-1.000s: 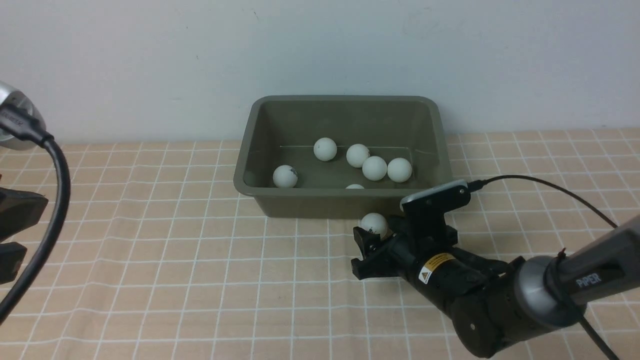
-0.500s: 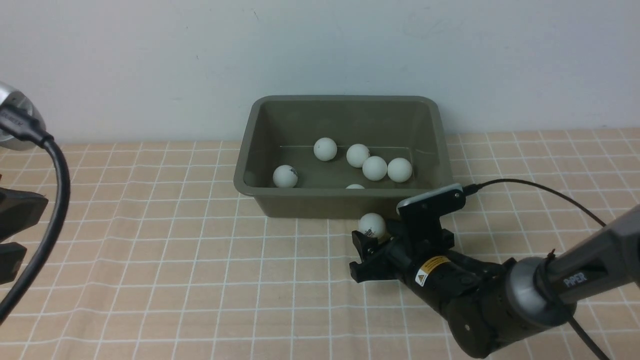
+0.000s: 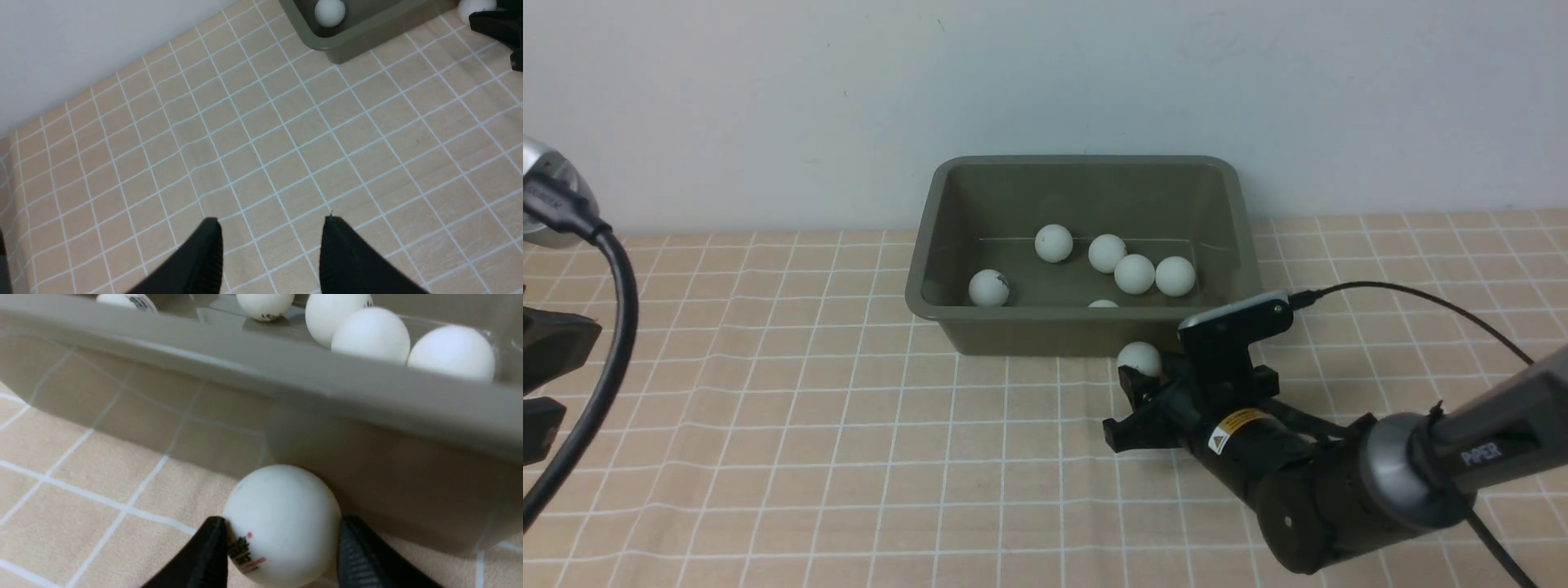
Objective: Put the table tennis balls into the box on the light coffee tablecloth.
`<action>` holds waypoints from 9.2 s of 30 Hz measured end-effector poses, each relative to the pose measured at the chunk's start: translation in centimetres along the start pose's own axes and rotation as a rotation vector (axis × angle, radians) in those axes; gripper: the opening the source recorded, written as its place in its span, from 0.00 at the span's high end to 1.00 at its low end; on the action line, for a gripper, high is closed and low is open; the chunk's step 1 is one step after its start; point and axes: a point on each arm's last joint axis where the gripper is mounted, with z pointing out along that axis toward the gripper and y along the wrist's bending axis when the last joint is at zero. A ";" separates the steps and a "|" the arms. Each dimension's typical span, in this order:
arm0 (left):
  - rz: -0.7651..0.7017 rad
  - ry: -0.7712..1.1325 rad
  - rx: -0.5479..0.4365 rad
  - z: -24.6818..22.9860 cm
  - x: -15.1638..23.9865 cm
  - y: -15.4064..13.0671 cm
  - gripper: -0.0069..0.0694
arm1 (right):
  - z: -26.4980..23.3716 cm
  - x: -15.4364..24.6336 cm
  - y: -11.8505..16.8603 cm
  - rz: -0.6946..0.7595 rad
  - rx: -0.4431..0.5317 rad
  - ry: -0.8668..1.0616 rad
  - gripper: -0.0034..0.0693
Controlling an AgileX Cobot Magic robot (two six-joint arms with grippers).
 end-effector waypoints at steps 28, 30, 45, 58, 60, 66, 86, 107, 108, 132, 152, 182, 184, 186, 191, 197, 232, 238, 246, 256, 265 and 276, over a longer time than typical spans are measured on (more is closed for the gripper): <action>0.000 -0.029 -0.006 0.0 -0.3 0.1 0.56 | -12.6 -14.0 -1.4 -0.077 -0.127 0.005 0.52; 0.000 -0.029 -0.005 0.0 -0.3 0.0 0.56 | -11.2 -14.4 -2.6 -0.065 -0.088 0.016 0.52; 0.000 -0.029 -0.005 0.0 -0.3 0.0 0.56 | 1.4 -13.7 -3.6 -0.210 -0.063 0.175 0.52; -0.015 -0.057 0.017 0.0 -0.5 -0.2 0.56 | -0.1 -17.5 -4.6 -0.246 -0.033 0.036 0.26; -0.022 -0.059 0.029 0.0 -0.5 -0.3 0.56 | -2.4 -20.1 -6.0 -0.232 0.004 -0.033 0.29; -0.035 -0.062 0.050 0.0 -0.6 -0.4 0.56 | -9.3 -25.1 -10.8 -0.184 0.140 -0.137 0.39; -0.052 -0.093 0.105 -0.1 -0.9 -0.9 0.56 | -27.0 -25.8 -10.7 -0.233 0.229 0.210 0.59; -0.047 -0.108 0.147 -0.2 -1.0 -1.3 0.56 | -29.9 -11.1 -8.6 -0.164 0.153 0.032 0.59; -0.046 -0.108 0.150 -0.2 -1.0 -1.3 0.56 | -29.9 -10.3 -8.5 -0.142 0.147 0.016 0.59; -0.040 -0.112 0.162 -0.2 -1.0 -1.4 0.56 | -28.9 -6.4 -8.6 -0.088 0.179 -0.152 0.59; -0.043 -0.113 0.168 -0.2 -1.1 -1.5 0.56 | -31.3 -6.7 -8.2 -0.100 0.181 -0.255 0.59; -0.017 -0.113 0.166 -0.2 -1.0 -1.5 0.56 | -33.3 0.3 -8.8 -0.101 0.394 -0.242 0.59; -0.017 -0.112 0.167 -0.2 -1.0 -1.5 0.56 | -33.3 0.5 -8.7 -0.065 0.383 -0.250 0.59; -0.017 -0.110 0.167 -0.2 -1.0 -1.5 0.56 | -33.3 0.6 -8.6 -0.040 0.373 -0.252 0.59; -0.015 -0.094 0.172 -0.2 -0.9 -1.5 0.56 | -33.0 1.5 -8.5 -0.018 0.365 -0.253 0.59; -0.015 -0.090 0.174 -0.2 -0.8 -1.6 0.56 | -32.3 3.6 -8.4 0.011 0.348 -0.219 0.59; -0.075 -0.090 0.283 -0.4 -0.9 -2.5 0.56 | -32.1 4.1 -8.4 0.025 0.337 -0.185 0.59; -0.067 -0.094 0.271 -0.6 -0.8 -2.4 0.56 | -32.1 4.1 -8.4 0.025 0.337 -0.185 0.59; -0.098 -0.269 0.085 -3.4 1.1 -0.8 0.56 | -32.1 4.1 -8.4 0.025 0.337 -0.185 0.59; -0.249 -0.296 -0.163 0.3 8.1 -0.6 0.56 | -32.1 4.1 -8.4 0.025 0.337 -0.184 0.59; -0.244 -0.357 -0.185 4.3 14.3 -2.9 0.56 | -32.1 4.1 -8.4 0.025 0.337 -0.184 0.59; -0.229 -0.388 -0.201 6.5 19.4 -5.0 0.56 | -32.1 4.1 -8.4 0.025 0.337 -0.184 0.59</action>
